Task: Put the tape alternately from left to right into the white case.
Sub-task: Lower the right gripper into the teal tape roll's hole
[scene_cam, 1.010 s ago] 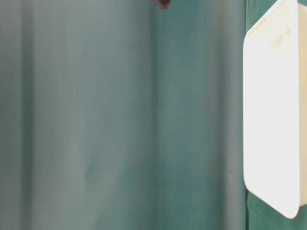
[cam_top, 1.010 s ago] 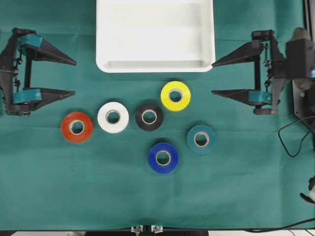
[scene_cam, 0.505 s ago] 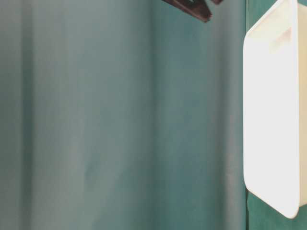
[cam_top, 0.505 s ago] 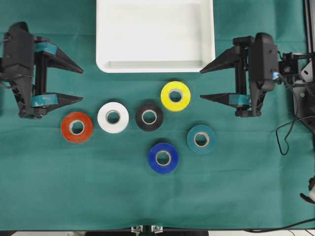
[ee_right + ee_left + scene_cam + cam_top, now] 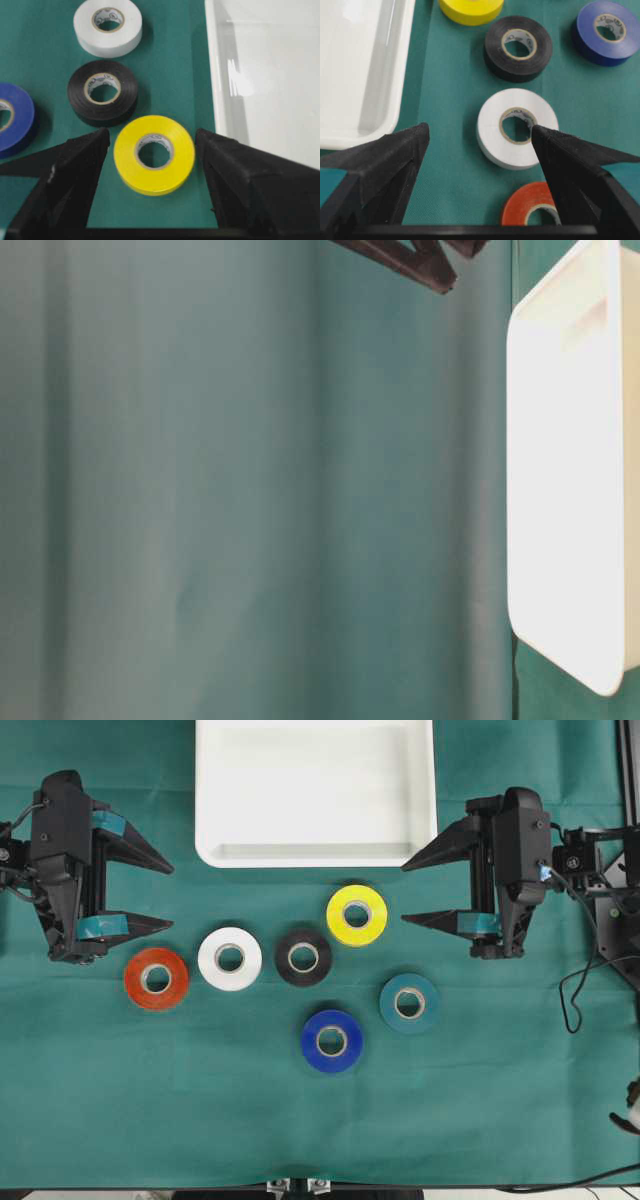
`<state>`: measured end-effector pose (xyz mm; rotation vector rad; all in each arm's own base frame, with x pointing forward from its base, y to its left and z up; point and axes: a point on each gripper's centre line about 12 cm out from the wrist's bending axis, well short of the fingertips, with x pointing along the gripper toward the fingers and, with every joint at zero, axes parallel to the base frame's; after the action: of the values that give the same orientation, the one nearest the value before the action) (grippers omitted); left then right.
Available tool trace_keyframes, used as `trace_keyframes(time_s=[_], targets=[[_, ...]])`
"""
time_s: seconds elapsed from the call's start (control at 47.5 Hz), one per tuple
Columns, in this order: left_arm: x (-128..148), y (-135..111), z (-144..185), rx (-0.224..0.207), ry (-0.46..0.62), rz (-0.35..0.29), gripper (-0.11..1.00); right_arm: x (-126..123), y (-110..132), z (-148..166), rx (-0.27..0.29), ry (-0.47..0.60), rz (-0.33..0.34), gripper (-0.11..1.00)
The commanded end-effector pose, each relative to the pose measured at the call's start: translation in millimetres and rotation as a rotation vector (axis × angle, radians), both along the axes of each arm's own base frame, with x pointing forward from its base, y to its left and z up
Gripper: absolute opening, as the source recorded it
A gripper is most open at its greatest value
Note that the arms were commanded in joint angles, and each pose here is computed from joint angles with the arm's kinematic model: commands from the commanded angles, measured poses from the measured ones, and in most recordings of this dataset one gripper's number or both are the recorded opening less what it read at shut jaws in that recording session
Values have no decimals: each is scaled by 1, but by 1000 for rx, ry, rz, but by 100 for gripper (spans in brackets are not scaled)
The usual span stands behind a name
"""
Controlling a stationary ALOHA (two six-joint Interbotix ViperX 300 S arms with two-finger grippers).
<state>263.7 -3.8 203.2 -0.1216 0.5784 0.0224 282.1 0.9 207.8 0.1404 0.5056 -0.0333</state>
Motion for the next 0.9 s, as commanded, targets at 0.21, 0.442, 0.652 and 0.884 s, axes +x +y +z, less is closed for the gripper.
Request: trace_keyframes(time_s=[0.21,0.442,0.652,0.884], targets=[[2,-1,3,-5,-11,-1,59,3,20,7,27,-24,55,79],[2,-7,-4,-6,14,-23,59,5,36,-2,55,8,94,79],[2,-8,-5,-21,16,-16,59,8,49,-12,87,51,114,79],[1,-9,-6,-22,21,-17,59,6,61,-13,104,61,142,79]])
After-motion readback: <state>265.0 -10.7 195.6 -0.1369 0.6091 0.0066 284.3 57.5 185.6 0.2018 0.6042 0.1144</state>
